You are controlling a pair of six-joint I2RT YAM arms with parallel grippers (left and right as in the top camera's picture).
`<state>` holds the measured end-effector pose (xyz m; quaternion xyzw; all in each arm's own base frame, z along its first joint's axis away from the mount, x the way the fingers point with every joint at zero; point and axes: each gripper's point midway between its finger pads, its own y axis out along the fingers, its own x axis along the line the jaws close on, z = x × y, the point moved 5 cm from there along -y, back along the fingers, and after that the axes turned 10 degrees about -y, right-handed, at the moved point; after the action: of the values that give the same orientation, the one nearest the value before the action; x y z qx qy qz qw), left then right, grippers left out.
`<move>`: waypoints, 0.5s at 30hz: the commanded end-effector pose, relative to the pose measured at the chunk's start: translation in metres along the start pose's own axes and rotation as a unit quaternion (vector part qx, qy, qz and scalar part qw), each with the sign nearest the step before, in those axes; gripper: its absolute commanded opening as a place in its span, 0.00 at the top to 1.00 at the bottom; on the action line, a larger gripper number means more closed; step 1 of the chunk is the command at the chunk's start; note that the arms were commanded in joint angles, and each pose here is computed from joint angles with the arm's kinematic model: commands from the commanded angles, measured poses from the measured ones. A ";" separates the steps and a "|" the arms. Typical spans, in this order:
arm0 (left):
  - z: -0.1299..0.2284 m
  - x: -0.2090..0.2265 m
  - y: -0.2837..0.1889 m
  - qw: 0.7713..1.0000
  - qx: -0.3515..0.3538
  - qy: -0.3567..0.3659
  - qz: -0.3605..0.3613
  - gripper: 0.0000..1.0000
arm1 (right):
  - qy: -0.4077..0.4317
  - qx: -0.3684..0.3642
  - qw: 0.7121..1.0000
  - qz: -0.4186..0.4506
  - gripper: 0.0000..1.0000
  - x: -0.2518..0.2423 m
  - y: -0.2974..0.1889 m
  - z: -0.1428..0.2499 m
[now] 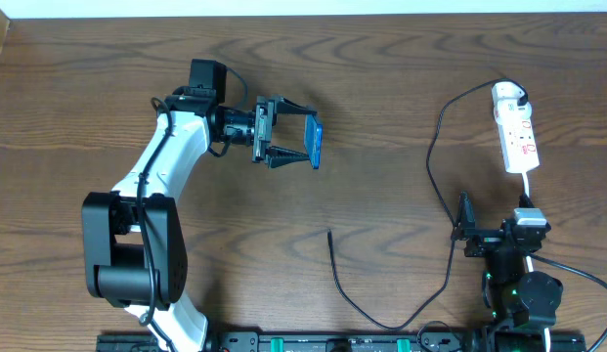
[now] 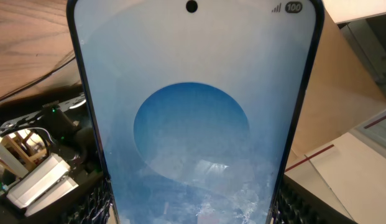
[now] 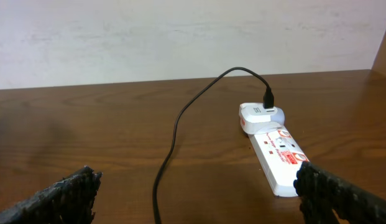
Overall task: Plug charger to phone and switch on socket
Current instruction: 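Lift the phone with the left gripper and carry it rightward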
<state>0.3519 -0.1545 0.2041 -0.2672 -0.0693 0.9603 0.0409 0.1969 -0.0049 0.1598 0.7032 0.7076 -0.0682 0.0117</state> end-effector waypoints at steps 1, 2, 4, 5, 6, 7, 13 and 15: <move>0.022 -0.010 -0.002 0.999 0.027 0.028 0.009 0.93 | -0.006 0.004 1.000 0.004 0.01 -0.001 0.000 0.002; 0.022 -0.010 -0.002 0.999 0.027 0.028 0.009 0.93 | -0.006 0.004 1.000 0.004 0.01 -0.001 0.000 0.002; 0.022 -0.010 -0.002 0.999 0.027 0.028 0.009 0.93 | -0.006 0.004 1.000 0.004 0.01 -0.001 0.000 0.002; 0.022 -0.010 -0.002 0.999 0.027 0.028 0.009 0.93 | -0.006 0.004 1.000 0.004 0.01 -0.001 0.000 0.002; 0.022 -0.010 -0.002 0.999 0.027 0.029 0.009 0.92 | -0.006 0.004 1.000 0.004 0.01 -0.001 0.000 0.002; 0.022 -0.010 -0.002 0.999 0.027 0.029 0.009 0.93 | -0.006 0.004 1.000 0.004 0.01 -0.001 0.000 0.002; 0.019 -0.009 -0.002 0.999 0.017 0.029 0.007 0.93 | -0.006 0.004 1.000 0.004 0.01 -0.001 0.000 0.002; 0.019 -0.009 -0.002 0.999 0.017 0.029 0.007 0.93 | -0.006 0.004 1.000 0.004 0.01 -0.001 0.000 0.002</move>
<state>0.3519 -0.1545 0.2041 -0.2672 -0.0697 0.9602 0.0409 0.1969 -0.0049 0.1598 0.7032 0.7076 -0.0682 0.0117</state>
